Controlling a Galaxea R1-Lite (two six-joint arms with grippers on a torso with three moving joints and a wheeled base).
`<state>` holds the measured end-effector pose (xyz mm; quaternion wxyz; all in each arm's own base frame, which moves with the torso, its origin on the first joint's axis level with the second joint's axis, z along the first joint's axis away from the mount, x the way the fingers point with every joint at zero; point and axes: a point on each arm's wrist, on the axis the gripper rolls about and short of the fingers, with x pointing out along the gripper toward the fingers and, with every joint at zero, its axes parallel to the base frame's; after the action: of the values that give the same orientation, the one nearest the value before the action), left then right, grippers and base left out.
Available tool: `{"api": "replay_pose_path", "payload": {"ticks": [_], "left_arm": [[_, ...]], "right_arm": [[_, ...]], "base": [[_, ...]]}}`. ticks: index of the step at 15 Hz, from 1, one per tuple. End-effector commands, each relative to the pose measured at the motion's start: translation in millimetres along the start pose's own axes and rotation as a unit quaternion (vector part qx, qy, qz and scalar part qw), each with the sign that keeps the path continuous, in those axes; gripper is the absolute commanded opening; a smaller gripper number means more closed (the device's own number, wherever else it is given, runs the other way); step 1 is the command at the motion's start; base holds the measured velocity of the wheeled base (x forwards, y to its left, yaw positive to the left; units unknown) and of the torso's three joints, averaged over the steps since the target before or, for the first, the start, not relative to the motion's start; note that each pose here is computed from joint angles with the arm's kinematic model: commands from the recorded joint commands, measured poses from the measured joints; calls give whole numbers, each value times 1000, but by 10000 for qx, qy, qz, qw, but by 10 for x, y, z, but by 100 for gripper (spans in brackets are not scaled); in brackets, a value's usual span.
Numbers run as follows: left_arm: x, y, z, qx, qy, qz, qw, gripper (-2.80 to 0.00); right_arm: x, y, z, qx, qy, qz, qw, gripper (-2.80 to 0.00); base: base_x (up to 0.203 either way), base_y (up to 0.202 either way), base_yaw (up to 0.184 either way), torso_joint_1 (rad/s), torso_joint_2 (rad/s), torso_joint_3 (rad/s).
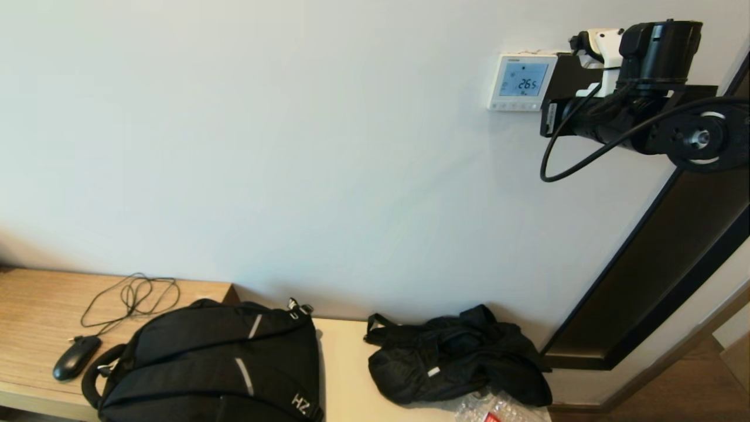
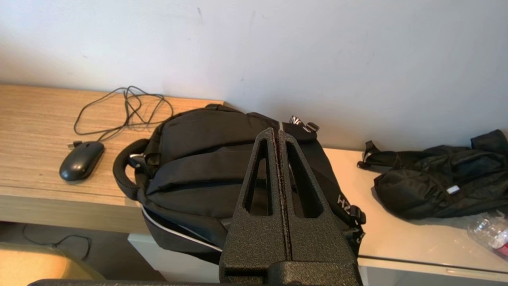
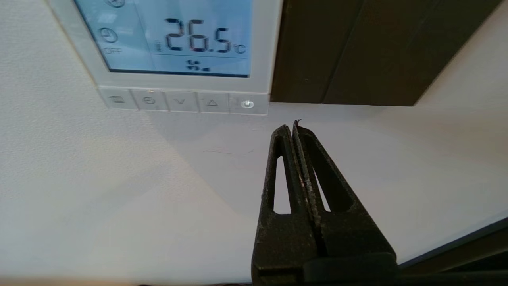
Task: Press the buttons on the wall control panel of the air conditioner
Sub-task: Turn off the central air conditioner
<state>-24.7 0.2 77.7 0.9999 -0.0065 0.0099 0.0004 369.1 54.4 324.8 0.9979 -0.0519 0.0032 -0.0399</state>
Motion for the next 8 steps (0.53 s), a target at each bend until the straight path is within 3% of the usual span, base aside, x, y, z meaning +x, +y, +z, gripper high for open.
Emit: {"api": "replay_pose_path", "payload": {"ticks": [1,8], "left_arm": [[-1,0,0,-4,-7,4,10000,-280],[-1,0,0,-4,-7,4,10000,-280]], "right_arm": [[51,35,-29,-9,18,19,10000,-280],[113,76,-37,2,-2,47,10000,-280]], "base": [[0,0,0,0,0,0],[0,0,0,0,0,0]]}}
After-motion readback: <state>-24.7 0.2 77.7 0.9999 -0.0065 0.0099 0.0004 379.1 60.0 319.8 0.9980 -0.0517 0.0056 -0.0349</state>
